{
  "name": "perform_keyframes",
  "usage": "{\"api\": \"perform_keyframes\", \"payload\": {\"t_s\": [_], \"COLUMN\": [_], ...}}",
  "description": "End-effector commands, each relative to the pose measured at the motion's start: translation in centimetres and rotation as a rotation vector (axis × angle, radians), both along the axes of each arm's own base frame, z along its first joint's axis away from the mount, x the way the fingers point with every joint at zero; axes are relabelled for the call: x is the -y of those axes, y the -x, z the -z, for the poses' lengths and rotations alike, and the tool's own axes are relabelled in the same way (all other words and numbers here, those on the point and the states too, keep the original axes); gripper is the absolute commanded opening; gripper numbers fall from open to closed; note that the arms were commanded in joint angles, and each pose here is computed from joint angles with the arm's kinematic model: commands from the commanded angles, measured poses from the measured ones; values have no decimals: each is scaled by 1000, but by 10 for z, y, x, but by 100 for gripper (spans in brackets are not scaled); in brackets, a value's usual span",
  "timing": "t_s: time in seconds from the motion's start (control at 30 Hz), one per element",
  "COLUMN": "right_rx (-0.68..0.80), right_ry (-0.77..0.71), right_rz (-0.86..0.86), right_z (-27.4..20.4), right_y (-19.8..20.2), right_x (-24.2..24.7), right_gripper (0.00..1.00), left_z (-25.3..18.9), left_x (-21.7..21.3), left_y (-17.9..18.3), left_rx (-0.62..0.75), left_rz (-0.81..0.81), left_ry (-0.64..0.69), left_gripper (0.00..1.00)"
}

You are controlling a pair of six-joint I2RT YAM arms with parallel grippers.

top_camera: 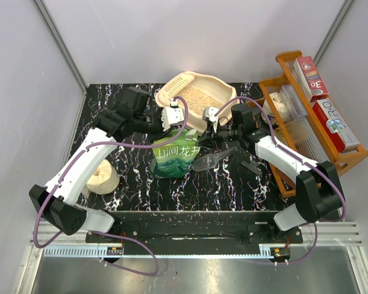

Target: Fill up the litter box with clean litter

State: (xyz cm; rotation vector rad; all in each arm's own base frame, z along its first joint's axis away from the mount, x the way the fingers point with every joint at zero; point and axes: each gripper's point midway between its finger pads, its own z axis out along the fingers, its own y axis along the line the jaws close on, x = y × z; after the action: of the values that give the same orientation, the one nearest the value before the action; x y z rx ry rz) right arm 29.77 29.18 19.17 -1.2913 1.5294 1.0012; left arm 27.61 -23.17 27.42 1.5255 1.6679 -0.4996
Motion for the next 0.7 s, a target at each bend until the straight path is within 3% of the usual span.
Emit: {"api": "perform_keyframes", "payload": {"t_s": [0.0,0.1,0.2,0.3,0.53,0.67], "right_rx": [154,165,159,145,53,-10], "right_ry": [-20,-25,-22,-29,-59,-102], "right_rz": [76,115,135,169,252,192], "right_z": [-22,-24,-23,-21,-20,-22], "right_y": [-23,-30,-33,-38,-56,-52], "right_x": [0,2,3,4,7,4], "right_gripper": [21,26,35,47,60,65], "left_z": [-5,-3,-3,0,-1,-3], "left_x": [6,6,6,7,10,11], "left_y": [-1,-1,-1,-2,-6,-8], "left_rx": [10,5,1,-10,-14,-16], "left_rz": [17,17,19,16,14,5], "left_ry": [19,16,17,13,17,22], "left_gripper": [15,6,3,2,0,0]}}
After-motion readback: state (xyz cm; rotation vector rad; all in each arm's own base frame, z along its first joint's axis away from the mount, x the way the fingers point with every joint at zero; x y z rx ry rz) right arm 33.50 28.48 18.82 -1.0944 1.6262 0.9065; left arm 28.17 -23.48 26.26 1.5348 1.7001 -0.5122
